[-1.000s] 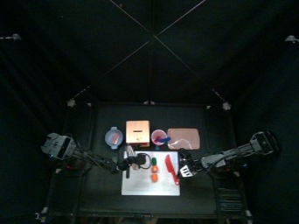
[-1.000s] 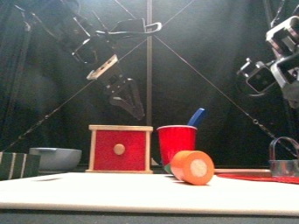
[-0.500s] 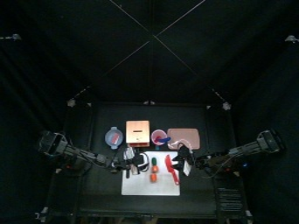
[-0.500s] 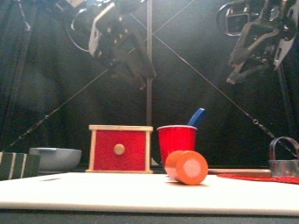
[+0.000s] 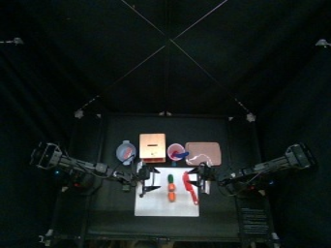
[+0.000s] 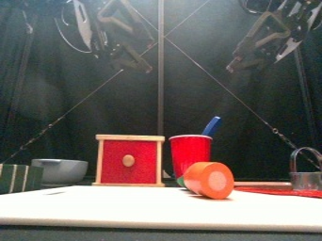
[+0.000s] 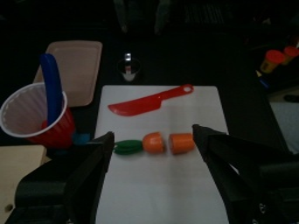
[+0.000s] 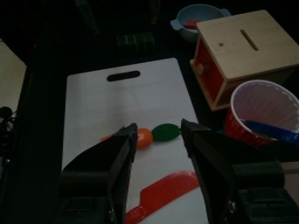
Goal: Grab carrot top
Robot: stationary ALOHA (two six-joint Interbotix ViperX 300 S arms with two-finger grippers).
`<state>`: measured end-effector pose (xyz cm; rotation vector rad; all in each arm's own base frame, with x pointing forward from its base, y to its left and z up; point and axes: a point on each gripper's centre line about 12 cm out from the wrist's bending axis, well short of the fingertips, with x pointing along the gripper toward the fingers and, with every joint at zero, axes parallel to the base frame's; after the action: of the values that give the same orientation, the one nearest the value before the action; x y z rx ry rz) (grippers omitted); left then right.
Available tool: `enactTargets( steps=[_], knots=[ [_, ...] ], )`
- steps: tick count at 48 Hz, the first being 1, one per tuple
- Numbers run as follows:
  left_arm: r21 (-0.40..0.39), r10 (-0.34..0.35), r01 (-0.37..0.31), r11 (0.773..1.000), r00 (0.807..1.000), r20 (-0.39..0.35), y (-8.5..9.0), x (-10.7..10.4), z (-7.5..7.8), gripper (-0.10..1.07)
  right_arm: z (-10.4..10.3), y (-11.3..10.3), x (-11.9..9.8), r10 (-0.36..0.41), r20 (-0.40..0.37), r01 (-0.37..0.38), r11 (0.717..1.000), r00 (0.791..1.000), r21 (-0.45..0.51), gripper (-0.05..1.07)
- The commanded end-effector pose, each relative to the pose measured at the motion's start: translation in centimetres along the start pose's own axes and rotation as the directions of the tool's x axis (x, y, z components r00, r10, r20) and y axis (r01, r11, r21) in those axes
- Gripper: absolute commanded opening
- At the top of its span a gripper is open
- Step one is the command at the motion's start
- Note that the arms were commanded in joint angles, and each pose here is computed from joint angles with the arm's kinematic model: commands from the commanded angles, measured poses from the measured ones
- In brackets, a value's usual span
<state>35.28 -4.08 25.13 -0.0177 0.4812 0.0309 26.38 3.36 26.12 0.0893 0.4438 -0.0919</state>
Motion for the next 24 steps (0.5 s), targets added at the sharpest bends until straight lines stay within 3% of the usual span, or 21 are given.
enactTargets(
  steps=[1, 24],
  knots=[
    [-0.001, -0.008, 0.008, 1.000, 1.000, 0.018, 0.1, -0.3, 0.5, 1.02, 0.6, 0.0, -0.3, 0.007, 0.021, -0.007, 1.000, 1.000, 0.001, 0.80],
    [-0.026, 0.023, -0.023, 0.999, 1.000, -0.006, 1.5, 0.0, -0.3, 1.02, -0.1, -0.4, -0.1, -0.001, 0.007, 0.001, 1.000, 1.000, -0.001, 0.80]
  ],
)
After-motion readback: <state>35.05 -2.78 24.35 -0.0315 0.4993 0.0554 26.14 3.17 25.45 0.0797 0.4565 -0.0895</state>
